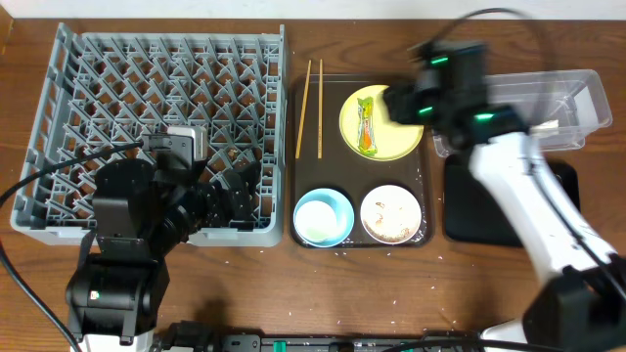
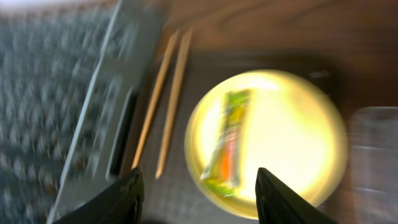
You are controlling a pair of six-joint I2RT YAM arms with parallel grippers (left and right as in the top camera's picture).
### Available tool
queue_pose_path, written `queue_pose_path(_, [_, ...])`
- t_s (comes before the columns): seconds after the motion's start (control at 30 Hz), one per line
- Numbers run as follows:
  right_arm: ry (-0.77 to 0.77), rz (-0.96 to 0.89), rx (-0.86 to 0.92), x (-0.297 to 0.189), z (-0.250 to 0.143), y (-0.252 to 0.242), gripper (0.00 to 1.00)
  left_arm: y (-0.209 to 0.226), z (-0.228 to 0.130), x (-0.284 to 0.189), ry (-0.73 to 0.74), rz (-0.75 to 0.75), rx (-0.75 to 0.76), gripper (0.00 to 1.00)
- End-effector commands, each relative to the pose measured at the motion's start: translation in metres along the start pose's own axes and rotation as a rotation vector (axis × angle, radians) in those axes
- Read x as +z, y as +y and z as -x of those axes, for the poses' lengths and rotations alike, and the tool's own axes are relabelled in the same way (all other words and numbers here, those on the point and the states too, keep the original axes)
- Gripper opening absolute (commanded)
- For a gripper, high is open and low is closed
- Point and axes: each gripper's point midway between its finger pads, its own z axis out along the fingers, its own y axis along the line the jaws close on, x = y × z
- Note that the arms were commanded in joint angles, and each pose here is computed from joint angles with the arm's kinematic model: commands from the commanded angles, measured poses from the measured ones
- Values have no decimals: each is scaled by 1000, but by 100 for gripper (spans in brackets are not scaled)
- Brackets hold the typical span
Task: Sort waste into correct bins and load items into the dishwasher
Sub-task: 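Grasp the green snack wrapper on the yellow plate with the right gripper, then drop the wrapper into the clear plastic bin with the right gripper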
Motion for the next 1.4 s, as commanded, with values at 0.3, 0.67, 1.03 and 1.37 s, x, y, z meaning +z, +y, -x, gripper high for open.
queue_pose_path(0.3, [97,-311,18,138,-74,-51,44,-5,8,-6,-22,-16,0,98])
queue_pose_path(0.67, [5,-222,190,38,-16,-37,1,-6,8,-5,-22,-17,0,98])
queue_pose_path(1.03, [-227,-637,814,-79,-2,-206,1,-5,8,-6,-22,-16,0,98])
queue_pose_path(1.37, [-74,-375,606,-44,3,-202,55,-5,8,-6,-22,-16,0,98])
